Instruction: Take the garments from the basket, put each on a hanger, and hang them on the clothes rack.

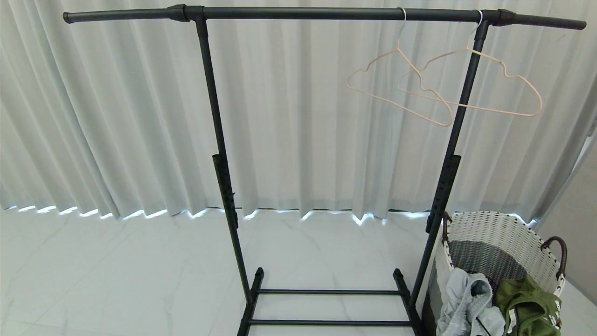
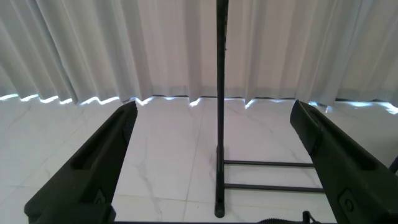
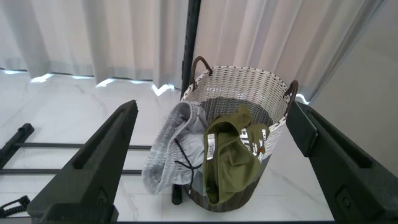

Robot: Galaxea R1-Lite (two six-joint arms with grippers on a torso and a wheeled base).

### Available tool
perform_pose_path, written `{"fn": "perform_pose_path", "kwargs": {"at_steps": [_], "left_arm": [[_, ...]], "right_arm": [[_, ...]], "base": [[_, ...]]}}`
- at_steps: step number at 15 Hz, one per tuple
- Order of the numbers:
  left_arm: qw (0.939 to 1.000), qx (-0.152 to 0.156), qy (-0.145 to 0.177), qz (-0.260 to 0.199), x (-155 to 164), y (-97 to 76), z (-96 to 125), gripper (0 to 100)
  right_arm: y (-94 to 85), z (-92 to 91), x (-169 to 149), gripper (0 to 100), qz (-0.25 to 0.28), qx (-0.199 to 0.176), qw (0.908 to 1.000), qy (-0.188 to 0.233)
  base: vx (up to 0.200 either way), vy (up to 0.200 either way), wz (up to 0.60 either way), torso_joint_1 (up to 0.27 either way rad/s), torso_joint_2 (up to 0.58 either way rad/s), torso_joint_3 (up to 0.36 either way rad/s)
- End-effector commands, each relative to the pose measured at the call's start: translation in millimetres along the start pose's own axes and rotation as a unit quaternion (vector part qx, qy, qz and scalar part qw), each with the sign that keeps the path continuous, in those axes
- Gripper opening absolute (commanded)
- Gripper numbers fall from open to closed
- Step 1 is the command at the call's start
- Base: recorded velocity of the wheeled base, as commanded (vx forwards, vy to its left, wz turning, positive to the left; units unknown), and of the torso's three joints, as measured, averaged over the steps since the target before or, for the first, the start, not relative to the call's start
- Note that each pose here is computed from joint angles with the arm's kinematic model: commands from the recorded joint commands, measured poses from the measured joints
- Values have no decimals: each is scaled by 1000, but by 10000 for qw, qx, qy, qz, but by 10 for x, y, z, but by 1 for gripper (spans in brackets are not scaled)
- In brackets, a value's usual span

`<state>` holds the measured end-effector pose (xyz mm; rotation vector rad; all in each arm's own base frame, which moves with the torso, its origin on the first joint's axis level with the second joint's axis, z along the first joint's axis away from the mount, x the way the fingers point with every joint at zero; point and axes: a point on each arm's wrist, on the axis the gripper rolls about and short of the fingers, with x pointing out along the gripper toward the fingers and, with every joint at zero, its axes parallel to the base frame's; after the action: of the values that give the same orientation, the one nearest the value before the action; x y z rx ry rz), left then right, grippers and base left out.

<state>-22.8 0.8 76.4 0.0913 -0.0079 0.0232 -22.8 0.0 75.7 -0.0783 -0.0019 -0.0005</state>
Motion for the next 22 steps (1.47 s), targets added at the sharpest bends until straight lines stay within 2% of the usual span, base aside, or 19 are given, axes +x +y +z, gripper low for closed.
{"fn": "perform_pose_path", "kwargs": {"at_steps": [1,4,7,19,22], "left_arm": [[10000,-28,-1,1,0,0,0,100],[9998,-204,1,32,0,2,0,100],[9998,-189,0,24,0,1,0,100],[9999,-151,1,24,0,1,0,100],[9998,-197,-7,32,0,2,2,100]], "right_arm": [[0,1,0,100,9,-7,10000,-7],[5,1,0,100,101,-122,9999,-15],[5,-1,0,100,109,-115,9999,-8],[5,-1,-2,100,103,-99,9999,8],[5,-1,-2,100,111,-92,9999,8]], "base": [[0,0,0,0,0,0],[0,0,0,0,0,0],[0,0,0,0,0,0],[0,-200,0,1,2,4],[0,0,0,0,0,0]]}}
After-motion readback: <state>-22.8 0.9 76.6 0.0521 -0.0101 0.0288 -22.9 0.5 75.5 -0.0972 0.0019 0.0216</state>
